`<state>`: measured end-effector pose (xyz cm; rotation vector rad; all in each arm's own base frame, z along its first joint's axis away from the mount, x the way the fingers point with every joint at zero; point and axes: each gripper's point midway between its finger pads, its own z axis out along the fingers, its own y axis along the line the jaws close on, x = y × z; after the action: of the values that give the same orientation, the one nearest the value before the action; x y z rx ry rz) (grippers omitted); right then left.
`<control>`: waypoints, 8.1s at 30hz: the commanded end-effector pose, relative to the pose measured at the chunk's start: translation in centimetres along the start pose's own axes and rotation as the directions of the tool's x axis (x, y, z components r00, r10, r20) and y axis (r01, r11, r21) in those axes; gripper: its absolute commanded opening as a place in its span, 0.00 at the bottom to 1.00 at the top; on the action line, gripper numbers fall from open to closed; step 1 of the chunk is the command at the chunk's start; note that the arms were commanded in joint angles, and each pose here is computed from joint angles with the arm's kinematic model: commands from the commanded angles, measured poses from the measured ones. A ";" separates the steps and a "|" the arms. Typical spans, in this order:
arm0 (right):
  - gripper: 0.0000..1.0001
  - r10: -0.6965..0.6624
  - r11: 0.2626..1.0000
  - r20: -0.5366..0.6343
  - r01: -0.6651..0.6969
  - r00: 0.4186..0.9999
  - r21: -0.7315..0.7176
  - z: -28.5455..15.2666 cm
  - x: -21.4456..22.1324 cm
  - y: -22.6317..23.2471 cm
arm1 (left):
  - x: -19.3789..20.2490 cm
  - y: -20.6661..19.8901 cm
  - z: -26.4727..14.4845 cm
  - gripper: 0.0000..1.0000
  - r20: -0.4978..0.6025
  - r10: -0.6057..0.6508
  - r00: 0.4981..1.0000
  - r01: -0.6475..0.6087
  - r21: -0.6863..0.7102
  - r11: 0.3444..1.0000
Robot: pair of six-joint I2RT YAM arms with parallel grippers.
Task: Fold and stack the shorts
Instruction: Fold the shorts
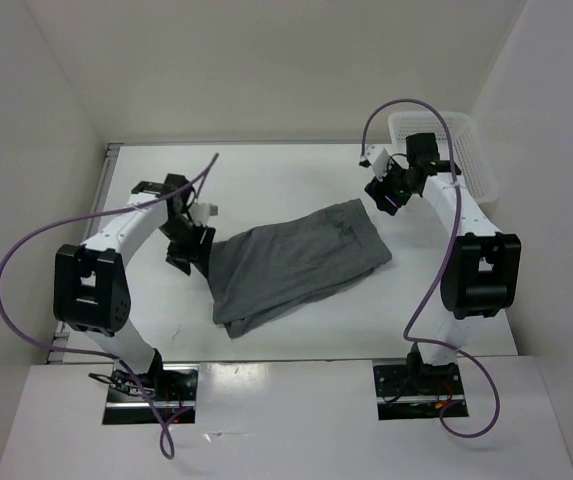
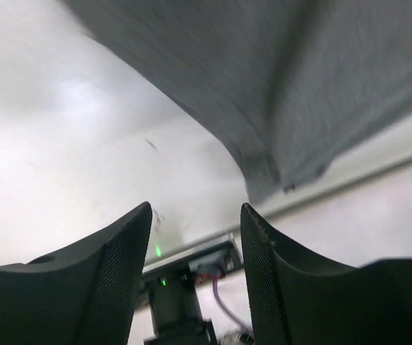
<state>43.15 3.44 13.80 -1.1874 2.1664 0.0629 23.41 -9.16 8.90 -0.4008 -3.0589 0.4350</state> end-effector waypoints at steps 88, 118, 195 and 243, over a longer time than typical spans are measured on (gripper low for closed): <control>0.59 0.497 0.856 0.064 -0.477 0.866 -0.200 4.9 -2.3 9.1 | -10.0 7.9 2.8 0.42 0.202 -0.187 0.961 0.163 0.129 0.978; 0.00 0.381 0.916 0.189 -0.341 0.905 -0.213 1.9 -5.0 4.9 | -13.1 9.1 -5.7 0.00 0.413 -0.160 0.896 0.143 0.072 0.987; 0.63 0.141 0.987 -0.069 -0.145 0.988 -0.067 5.5 3.1 9.0 | -9.3 5.5 -4.3 0.59 0.316 0.019 0.949 0.046 -0.198 0.979; 0.00 -0.549 0.819 -0.129 0.501 0.826 -0.279 4.9 3.3 18.1 | -2.4 8.6 3.8 0.00 0.137 0.140 0.981 -0.046 -0.533 0.845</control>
<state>32.79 14.36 2.65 -1.9238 1.9028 -0.1047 28.77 -3.97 2.11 -0.5715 -3.3180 -0.3785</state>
